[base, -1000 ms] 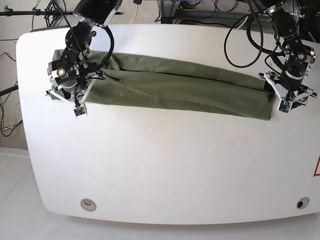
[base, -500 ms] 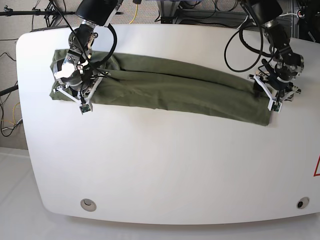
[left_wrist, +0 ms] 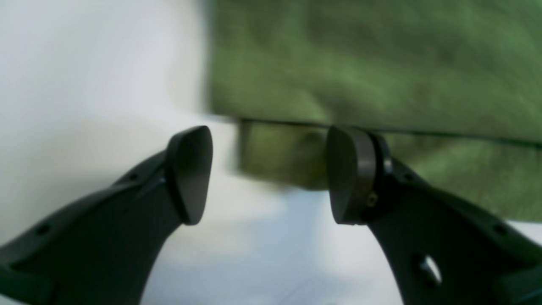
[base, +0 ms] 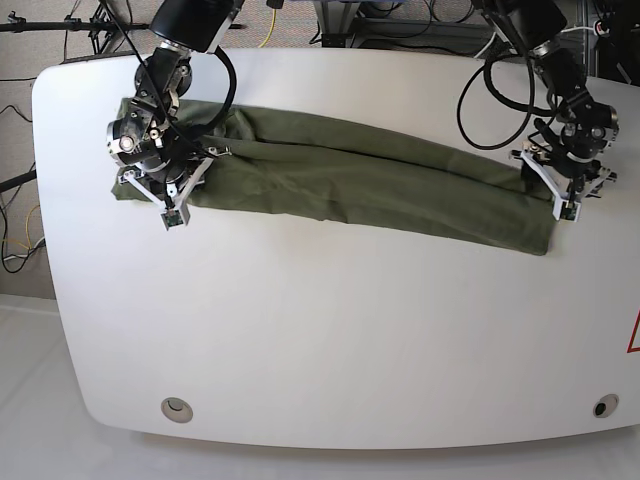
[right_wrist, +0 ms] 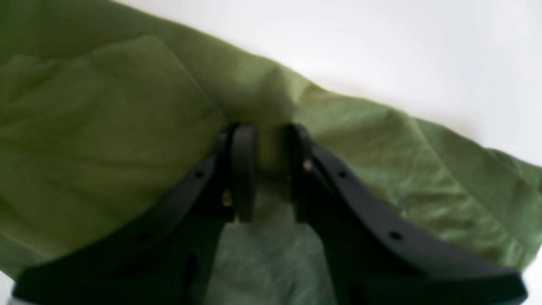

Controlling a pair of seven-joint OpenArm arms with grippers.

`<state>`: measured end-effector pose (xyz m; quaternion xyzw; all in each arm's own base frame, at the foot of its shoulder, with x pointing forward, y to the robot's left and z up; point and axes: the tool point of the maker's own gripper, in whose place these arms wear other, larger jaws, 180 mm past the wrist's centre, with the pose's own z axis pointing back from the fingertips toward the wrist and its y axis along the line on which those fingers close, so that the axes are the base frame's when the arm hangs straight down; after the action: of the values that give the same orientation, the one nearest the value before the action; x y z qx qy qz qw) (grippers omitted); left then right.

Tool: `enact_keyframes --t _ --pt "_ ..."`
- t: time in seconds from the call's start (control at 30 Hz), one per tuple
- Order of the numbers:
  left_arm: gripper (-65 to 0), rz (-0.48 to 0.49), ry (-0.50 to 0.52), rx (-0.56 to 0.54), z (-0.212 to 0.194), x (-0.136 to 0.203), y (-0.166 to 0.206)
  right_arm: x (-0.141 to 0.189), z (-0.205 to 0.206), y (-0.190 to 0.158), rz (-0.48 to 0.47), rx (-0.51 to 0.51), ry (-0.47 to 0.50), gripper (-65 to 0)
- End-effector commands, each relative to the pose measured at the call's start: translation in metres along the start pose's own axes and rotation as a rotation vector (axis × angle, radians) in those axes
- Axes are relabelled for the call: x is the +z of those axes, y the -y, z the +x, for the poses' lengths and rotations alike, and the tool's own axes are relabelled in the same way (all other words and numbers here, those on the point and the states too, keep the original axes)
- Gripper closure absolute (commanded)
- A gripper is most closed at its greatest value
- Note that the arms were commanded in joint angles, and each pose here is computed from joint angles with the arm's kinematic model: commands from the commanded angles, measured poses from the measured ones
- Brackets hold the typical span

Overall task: Fold the T-shirt properly
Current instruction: 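Drag the strip end in the right gripper along the table, straightening it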

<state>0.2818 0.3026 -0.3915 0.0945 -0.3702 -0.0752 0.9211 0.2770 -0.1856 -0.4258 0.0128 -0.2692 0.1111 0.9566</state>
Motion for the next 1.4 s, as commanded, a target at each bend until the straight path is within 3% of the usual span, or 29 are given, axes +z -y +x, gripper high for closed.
enact_keyframes --t 0.0,0.3,0.57,0.9,1.1,1.37 --pt "-39.0 0.027 0.124 0.025 0.032 0.01 -0.016 -0.015 -0.003 -0.007 0.024 0.018 -0.01 -10.5" --pt "-37.4 -0.016 0.173 0.017 0.04 0.013 -0.008 -0.04 -0.016 -0.016 0.066 0.018 -0.065 -4.9" --pt "-37.9 0.003 0.165 -0.016 0.039 0.018 -0.015 -0.038 -0.012 -0.011 0.054 0.015 -0.066 -5.4" --pt "-37.3 0.042 0.185 -0.069 0.052 0.024 -0.032 0.006 0.013 -0.009 -0.039 0.09 0.026 -6.4" --pt "-37.2 0.039 0.202 -0.057 0.071 0.015 -0.032 0.037 0.031 -0.05 0.01 0.134 0.053 -8.1" --pt "-37.5 0.025 0.207 -0.028 0.071 0.01 -0.028 0.047 0.028 -0.054 -0.004 0.166 0.039 -7.5"
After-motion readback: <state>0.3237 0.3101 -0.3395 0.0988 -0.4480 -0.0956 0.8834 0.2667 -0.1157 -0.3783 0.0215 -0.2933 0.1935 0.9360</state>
